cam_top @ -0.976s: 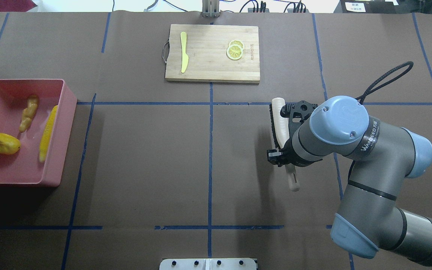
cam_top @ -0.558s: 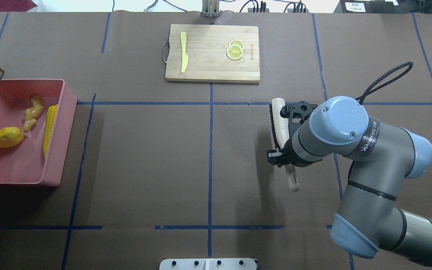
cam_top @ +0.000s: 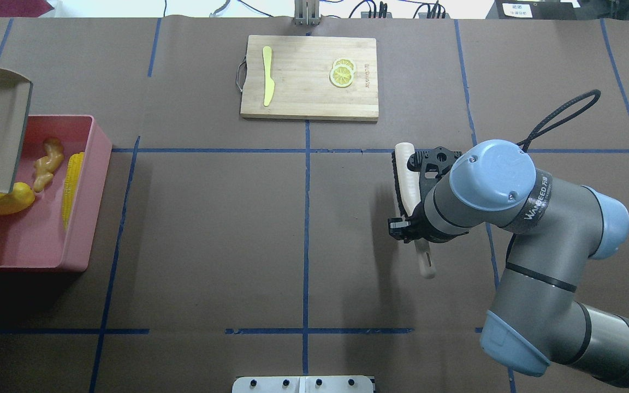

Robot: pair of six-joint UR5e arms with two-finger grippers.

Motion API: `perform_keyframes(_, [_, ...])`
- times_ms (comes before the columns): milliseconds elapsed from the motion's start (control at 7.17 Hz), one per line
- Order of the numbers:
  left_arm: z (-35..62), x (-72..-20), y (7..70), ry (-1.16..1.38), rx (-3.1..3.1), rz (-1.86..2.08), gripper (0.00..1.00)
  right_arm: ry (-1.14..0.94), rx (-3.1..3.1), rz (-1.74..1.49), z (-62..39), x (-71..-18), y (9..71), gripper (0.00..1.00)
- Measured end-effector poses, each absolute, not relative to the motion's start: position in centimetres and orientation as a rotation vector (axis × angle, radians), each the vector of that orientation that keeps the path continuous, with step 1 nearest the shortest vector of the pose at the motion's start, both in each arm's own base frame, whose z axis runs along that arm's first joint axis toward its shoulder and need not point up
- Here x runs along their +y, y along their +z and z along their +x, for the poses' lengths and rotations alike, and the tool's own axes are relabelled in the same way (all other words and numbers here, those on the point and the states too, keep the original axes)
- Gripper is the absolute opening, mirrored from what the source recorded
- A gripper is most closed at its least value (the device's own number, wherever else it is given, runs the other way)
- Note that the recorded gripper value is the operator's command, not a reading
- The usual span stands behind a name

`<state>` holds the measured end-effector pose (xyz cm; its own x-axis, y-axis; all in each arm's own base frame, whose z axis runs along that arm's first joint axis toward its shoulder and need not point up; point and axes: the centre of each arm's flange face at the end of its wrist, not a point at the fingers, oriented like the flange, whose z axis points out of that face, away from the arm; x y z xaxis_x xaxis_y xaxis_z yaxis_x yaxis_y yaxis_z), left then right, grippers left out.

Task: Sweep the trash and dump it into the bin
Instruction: 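Tilt the dustpan with the left gripper to dump produce into the pink bin, then bring the empty dustpan back and set it on the table with the left gripper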

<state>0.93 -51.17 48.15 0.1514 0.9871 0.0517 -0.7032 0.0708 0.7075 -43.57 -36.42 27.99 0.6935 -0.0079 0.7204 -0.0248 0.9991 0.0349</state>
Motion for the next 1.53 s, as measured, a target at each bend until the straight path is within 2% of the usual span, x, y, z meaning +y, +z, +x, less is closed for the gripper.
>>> perform_keyframes(279, [1.6, -50.5, 44.3, 1.162, 0.621, 0.721, 0.0, 0.009, -0.808, 0.045, -43.6, -36.4, 27.8, 0.0])
perform_keyframes(558, [5.4, -50.1, 41.2, 1.104, 0.706, 0.784, 0.0, 0.007, -0.81, 0.045, -43.7, -36.5, 27.6, 0.0])
perform_keyframes(1394, [30.4, -44.4, 30.8, 1.271, 0.886, 0.732, 0.13, -0.003, -0.829, 0.04, -43.7, -36.2, 26.8, 0.0])
perform_keyframes(1534, [34.1, -43.3, 30.2, 1.314, 0.869, 0.733, 0.18, -0.003, -0.831, 0.04, -43.7, -36.3, 26.7, 0.0])
